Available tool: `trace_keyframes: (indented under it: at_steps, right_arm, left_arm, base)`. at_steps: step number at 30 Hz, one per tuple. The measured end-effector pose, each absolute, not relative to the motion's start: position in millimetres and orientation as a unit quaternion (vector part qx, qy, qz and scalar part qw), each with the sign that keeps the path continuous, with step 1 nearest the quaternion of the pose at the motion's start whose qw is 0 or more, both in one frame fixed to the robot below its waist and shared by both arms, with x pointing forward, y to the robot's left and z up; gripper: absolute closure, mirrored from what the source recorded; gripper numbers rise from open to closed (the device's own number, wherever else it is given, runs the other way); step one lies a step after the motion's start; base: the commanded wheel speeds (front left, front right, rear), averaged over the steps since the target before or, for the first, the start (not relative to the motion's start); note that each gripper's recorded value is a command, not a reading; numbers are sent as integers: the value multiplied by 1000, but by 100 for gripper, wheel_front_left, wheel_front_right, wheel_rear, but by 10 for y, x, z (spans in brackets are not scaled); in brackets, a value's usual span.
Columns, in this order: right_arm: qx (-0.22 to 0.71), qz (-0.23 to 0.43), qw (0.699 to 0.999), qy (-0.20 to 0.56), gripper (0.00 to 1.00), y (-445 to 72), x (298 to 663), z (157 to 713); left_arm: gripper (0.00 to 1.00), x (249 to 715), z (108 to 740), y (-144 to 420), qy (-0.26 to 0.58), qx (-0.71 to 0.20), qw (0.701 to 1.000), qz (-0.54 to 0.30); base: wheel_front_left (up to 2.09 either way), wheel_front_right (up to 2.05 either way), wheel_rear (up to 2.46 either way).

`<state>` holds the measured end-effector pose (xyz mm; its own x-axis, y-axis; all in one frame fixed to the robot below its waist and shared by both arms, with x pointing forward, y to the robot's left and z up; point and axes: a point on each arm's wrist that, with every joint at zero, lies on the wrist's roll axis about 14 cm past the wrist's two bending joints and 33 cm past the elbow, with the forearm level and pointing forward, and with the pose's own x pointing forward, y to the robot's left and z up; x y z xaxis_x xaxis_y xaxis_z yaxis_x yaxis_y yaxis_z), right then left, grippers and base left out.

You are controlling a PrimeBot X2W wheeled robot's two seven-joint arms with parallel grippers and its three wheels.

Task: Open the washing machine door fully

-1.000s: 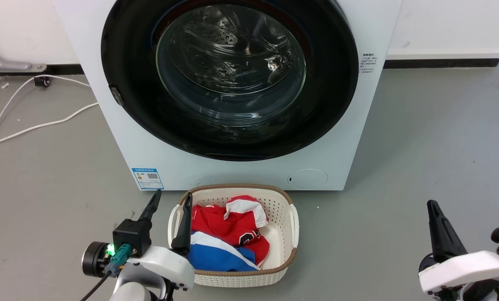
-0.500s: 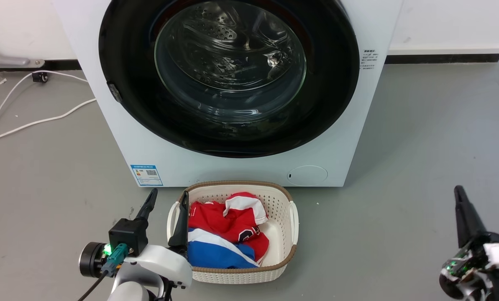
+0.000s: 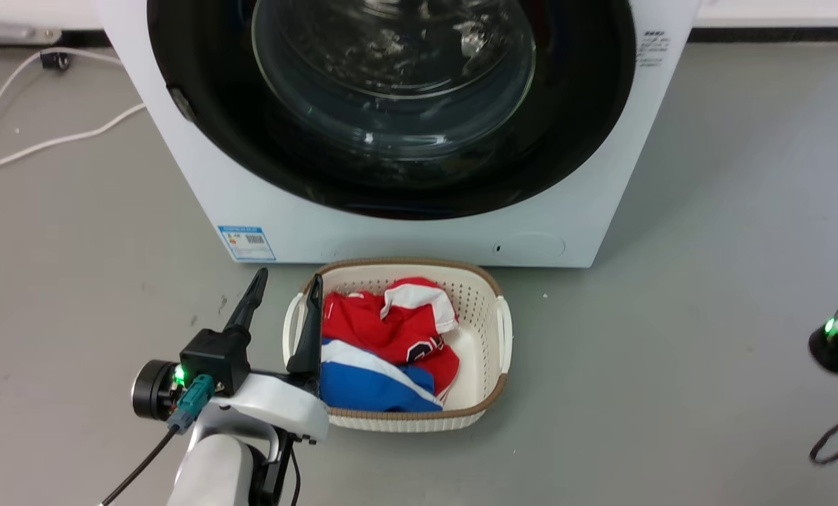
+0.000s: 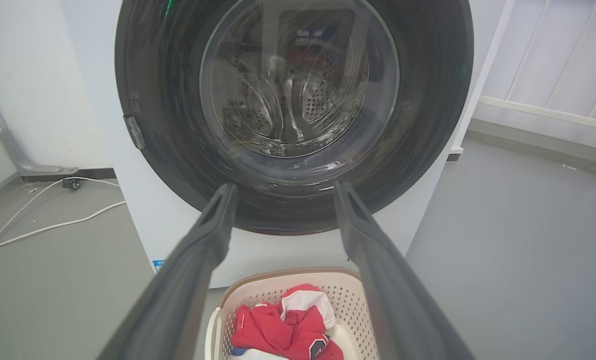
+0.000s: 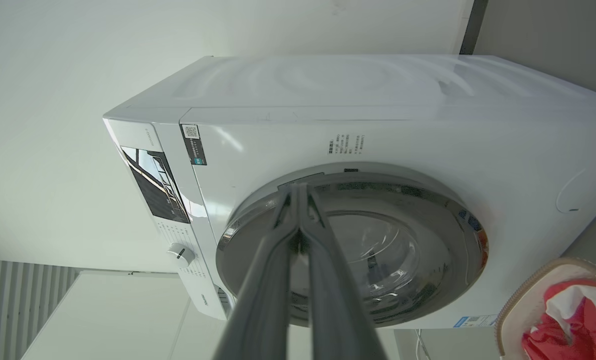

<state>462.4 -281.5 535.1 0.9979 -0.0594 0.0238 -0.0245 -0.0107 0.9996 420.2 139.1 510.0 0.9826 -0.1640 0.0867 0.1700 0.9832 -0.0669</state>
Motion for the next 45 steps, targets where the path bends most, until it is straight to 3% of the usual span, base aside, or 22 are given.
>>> trace_keyframes:
  at_steps: [5,13,24,34,45]
  right_arm:
    - [701,13,713,4,100,-2799,5070,5448]
    - [644,77,757,80,100,-2567,5757,5636]
    - [546,136,805,190,100,-2021,6461,5593]
    - [496,162,817,245,100,-1565,6840,5420]
    - [465,174,819,286,100,-1405,6922,5227]
  left_arm:
    - [0,4325,5048,1412,-37,-37,995,-81]
    - [0,4547,4884,1423,-23,-36,996,-77]
    - [0,4810,4709,1433,-15,-42,997,-70]
    - [0,4938,4547,1445,-4,-41,997,-65]
    - [0,5000,4418,1434,7,-42,997,-63]
  base:
    - [0,0,0]
    - [0,0,0]
    - [0,0,0]
    - [0,0,0]
    - [0,0,0]
